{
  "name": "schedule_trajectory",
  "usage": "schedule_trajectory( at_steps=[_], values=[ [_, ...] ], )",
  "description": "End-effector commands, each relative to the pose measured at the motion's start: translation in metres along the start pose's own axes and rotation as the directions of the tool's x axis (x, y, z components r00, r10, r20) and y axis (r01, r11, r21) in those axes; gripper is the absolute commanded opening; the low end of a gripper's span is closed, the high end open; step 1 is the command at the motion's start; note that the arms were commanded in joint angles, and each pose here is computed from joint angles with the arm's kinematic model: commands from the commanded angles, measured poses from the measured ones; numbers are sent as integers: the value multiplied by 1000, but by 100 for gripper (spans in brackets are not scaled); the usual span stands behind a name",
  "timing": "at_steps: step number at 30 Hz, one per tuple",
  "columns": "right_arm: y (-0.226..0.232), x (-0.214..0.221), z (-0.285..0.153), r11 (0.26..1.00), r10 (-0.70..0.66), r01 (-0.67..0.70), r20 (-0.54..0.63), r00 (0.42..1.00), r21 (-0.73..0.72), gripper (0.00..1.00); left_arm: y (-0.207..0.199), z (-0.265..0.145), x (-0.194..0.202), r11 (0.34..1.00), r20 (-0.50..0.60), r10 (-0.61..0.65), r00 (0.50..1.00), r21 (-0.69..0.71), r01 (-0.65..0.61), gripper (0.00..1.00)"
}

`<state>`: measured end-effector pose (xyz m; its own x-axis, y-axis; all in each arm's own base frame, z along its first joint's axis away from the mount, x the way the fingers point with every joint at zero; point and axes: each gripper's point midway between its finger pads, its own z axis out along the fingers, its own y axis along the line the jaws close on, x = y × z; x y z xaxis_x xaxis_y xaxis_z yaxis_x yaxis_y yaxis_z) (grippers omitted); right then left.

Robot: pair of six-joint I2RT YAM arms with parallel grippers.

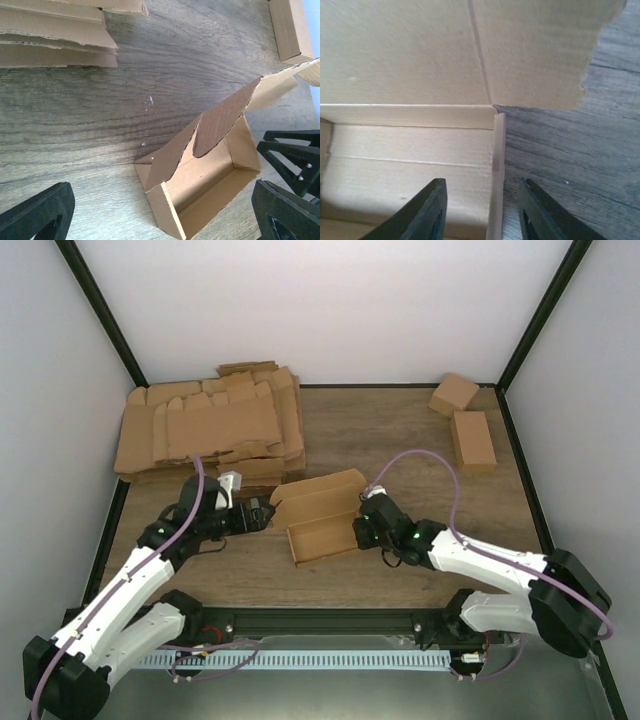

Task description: Fold the paper box

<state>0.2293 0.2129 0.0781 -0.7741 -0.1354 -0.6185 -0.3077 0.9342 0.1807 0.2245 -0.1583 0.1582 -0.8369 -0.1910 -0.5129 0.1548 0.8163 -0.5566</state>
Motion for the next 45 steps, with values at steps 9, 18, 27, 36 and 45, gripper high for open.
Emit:
schedule_trajectory(
  at_steps=[9,18,27,36,45],
  values=[
    [3,-50,-41,973,7,32,166,986,-230,77,-11,9,5,994,10,-51,999,98,50,100],
    [-9,-68,-47,964,25,29,200,979,-263,100,-11,16,8,994,1,-44,999,102,43,100],
    [-7,-88,-41,944,19,49,202,979,-328,98,-8,26,17,996,-12,-15,1000,84,16,93],
    [-27,-113,-20,981,-25,70,244,969,-180,100,-5,33,17,999,-1,7,1000,39,-7,87],
    [-18,-118,-13,968,-76,136,270,960,-213,86,-15,43,15,999,-12,28,1000,45,-28,75]
  ],
)
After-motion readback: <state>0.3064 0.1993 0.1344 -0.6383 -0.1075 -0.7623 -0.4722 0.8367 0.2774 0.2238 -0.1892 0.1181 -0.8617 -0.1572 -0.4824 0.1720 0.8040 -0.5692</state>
